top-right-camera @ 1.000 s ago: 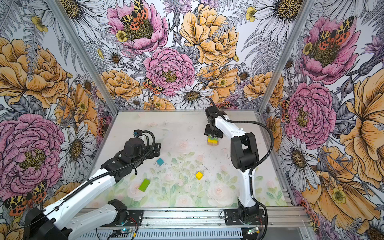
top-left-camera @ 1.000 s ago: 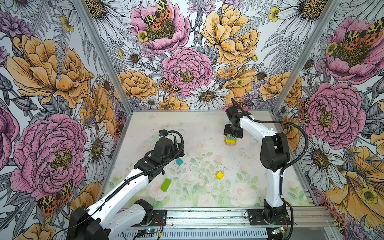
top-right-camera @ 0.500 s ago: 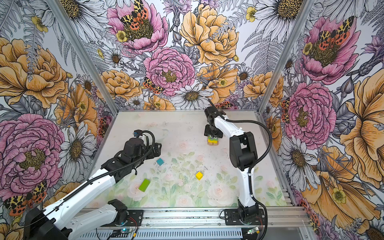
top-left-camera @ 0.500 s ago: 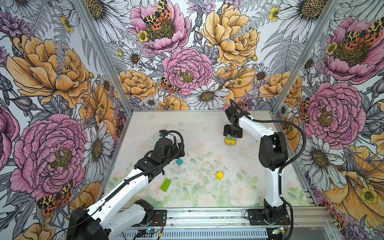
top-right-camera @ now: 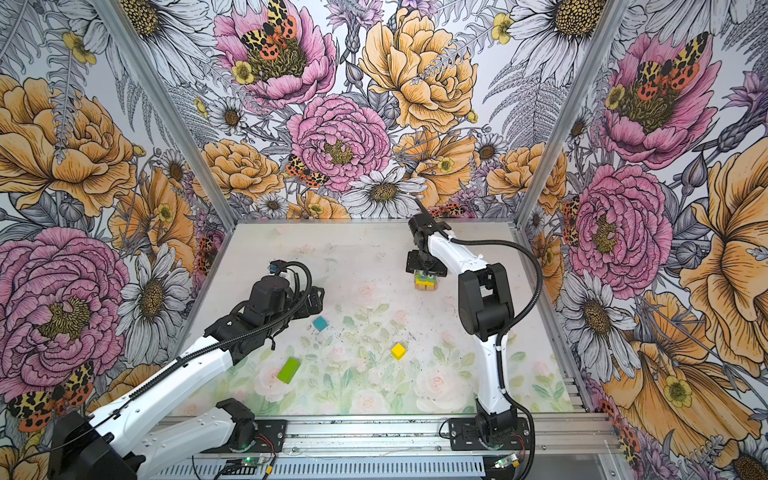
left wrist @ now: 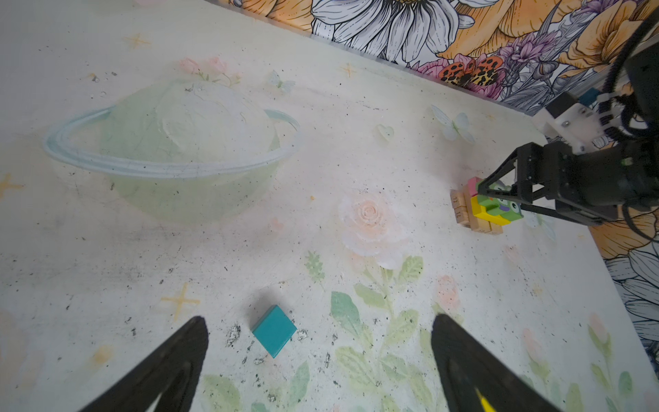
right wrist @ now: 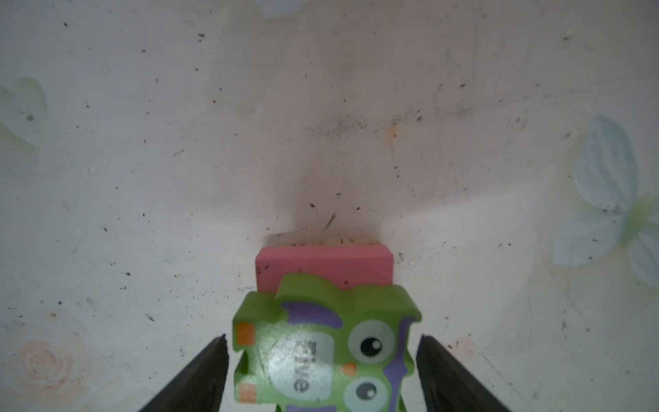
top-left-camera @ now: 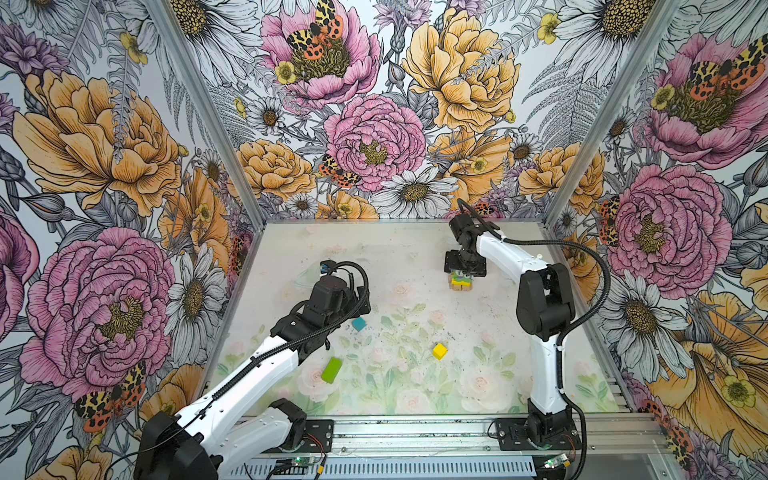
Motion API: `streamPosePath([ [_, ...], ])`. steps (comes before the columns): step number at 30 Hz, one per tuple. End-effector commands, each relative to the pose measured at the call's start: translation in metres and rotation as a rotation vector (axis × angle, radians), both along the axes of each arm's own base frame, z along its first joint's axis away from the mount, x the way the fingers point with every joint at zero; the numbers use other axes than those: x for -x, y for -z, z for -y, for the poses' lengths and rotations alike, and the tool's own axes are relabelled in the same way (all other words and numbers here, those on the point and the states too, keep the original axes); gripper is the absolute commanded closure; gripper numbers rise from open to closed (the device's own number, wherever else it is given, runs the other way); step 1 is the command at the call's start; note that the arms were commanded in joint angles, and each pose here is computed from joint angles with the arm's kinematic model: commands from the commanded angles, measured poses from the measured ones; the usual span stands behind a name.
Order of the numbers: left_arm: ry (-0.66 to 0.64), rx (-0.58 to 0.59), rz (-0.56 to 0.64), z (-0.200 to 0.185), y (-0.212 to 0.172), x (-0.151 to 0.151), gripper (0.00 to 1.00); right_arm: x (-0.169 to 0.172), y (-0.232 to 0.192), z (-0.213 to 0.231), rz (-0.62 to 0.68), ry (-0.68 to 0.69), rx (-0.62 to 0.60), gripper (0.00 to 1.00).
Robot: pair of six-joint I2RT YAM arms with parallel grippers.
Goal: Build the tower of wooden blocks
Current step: 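Open the right gripper and move it over the small yellow cube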
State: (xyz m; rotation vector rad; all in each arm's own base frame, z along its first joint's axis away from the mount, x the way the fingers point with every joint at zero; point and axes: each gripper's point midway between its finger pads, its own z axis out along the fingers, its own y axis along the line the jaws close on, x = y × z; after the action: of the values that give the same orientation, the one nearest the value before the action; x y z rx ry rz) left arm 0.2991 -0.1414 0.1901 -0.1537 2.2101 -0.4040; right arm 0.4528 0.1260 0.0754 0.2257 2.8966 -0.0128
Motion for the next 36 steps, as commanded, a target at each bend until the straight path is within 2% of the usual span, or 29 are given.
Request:
streamPosePath([
  [1, 0.014, 0.026, 0.024, 0.007, -0.014, -0.002, 0.01, -0.007, -0.026, 0.005, 0.066, -0.007, 0.009, 0.13],
  [8, 0.001, 0.003, 0.058, 0.001, -0.027, 0.006, 0.01, 0.007, -0.071, 0.006, 0.151, -0.013, -0.006, 0.13],
  [16, -0.013, 0.037, 0.073, -0.008, -0.032, 0.040, 0.01, 0.070, -0.098, 0.000, 0.178, -0.040, -0.025, 0.16],
  [21, -0.009, 0.064, 0.065, -0.007, -0.018, 0.069, 0.01, 0.123, -0.094, -0.009, 0.170, -0.086, -0.019, 0.18],
  [29, 0.037, 0.081, -0.002, 0.008, 0.031, 0.104, 0.01, 0.197, -0.067, -0.041, 0.161, -0.204, -0.095, 0.20],
  [36, 0.073, 0.049, -0.045, 0.021, 0.056, 0.120, 0.01, 0.225, -0.035, -0.055, 0.138, -0.271, -0.119, 0.24],
])
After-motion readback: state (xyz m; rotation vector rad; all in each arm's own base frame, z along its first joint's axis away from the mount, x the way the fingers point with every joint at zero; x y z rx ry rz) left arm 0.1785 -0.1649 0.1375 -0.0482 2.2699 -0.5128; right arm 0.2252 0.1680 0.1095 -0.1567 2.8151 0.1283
